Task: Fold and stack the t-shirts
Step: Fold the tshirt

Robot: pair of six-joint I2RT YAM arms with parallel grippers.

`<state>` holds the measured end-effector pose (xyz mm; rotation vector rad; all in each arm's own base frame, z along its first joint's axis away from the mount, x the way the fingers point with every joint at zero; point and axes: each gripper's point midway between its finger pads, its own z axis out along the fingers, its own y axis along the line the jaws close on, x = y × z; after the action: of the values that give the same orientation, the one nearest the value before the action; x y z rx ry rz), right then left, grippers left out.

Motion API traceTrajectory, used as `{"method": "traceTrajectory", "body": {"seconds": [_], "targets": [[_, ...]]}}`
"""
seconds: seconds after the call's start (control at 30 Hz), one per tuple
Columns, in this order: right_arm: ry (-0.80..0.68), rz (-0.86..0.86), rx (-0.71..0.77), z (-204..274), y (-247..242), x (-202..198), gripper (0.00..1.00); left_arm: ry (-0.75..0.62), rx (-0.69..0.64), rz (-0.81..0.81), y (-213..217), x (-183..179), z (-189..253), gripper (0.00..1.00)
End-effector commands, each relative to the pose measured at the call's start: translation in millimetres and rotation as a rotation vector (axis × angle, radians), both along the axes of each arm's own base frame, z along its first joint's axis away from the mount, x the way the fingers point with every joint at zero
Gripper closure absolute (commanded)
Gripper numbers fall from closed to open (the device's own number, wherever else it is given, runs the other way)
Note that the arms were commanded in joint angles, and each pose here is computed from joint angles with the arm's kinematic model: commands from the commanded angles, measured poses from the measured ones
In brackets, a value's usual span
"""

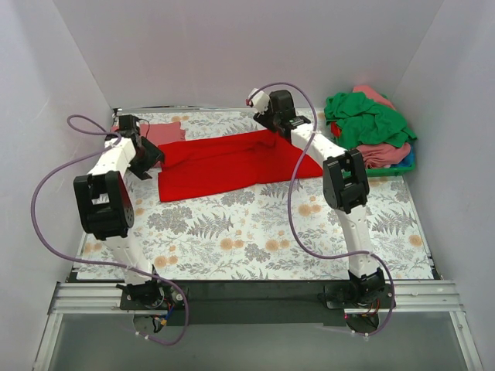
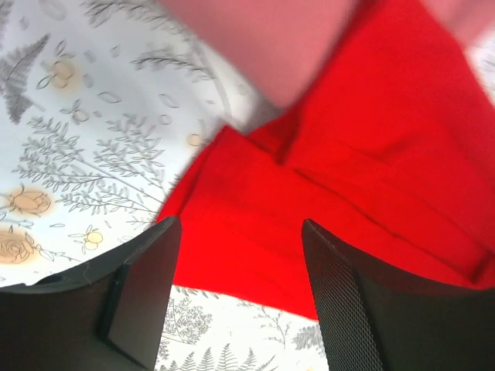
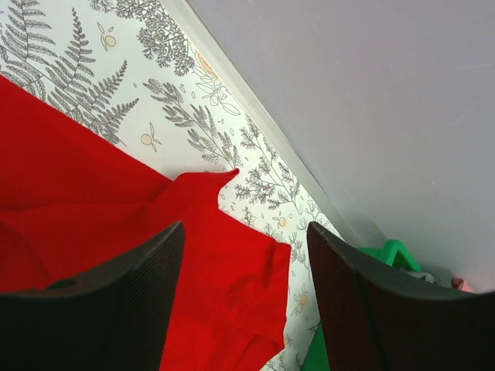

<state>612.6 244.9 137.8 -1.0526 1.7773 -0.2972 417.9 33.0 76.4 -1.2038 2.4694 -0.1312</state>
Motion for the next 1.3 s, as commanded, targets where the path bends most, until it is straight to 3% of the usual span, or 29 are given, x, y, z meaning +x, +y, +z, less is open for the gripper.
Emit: {"method": "traceTrajectory", "body": {"seconds": [0.0,0.03,0.07,0.13,0.17,0.2,0.27,0.3,0.37,0.47,0.63,0.93,1.27], "targets": [[-0.099,-0.045,0.107,61,-12,0,0.30,-0.274,0.038,-0.177,-6,20,71,0.37],[-0.048,-0.045,0.106,45,-22,-9,0.30,-0.305,0.031,-0.222,-11,16,76,0.37],[-0.046,-0.036,0.131,63,-28,-20,0.32,-0.372,0.026,-0.251,-17,11,96,0.36],[0.166,0.070,0.185,31,-34,-57,0.32,-0.406,-0.047,-0.317,-36,-5,89,0.27],[0.218,0.135,0.222,43,-34,-77,0.32,-0.437,-0.052,-0.328,-41,-15,99,0.25],[0.381,0.288,0.248,26,-25,-118,0.32,-0.391,-0.072,-0.330,-45,-31,80,0.25],[0.541,0.402,0.236,8,-43,-175,0.27,-0.329,-0.132,-0.327,-56,-63,59,0.25],[0.567,0.407,0.248,3,-46,-187,0.26,-0.343,-0.131,-0.327,-57,-64,65,0.25],[0.616,0.449,0.160,-22,-69,-227,0.23,-0.266,-0.189,-0.316,-67,-91,36,0.25],[0.629,0.446,0.051,-45,-94,-245,0.22,-0.191,-0.194,-0.278,-75,-114,13,0.25],[0.592,0.474,-0.040,-62,-102,-238,0.23,-0.029,-0.107,-0.136,-66,-123,-19,0.25],[0.545,0.422,-0.089,-82,-100,-198,0.25,0.006,-0.034,0.006,-48,-98,-37,0.27],[0.524,0.443,-0.085,-88,-92,-194,0.29,0.079,0.028,0.091,-33,-82,-60,0.47]]}}
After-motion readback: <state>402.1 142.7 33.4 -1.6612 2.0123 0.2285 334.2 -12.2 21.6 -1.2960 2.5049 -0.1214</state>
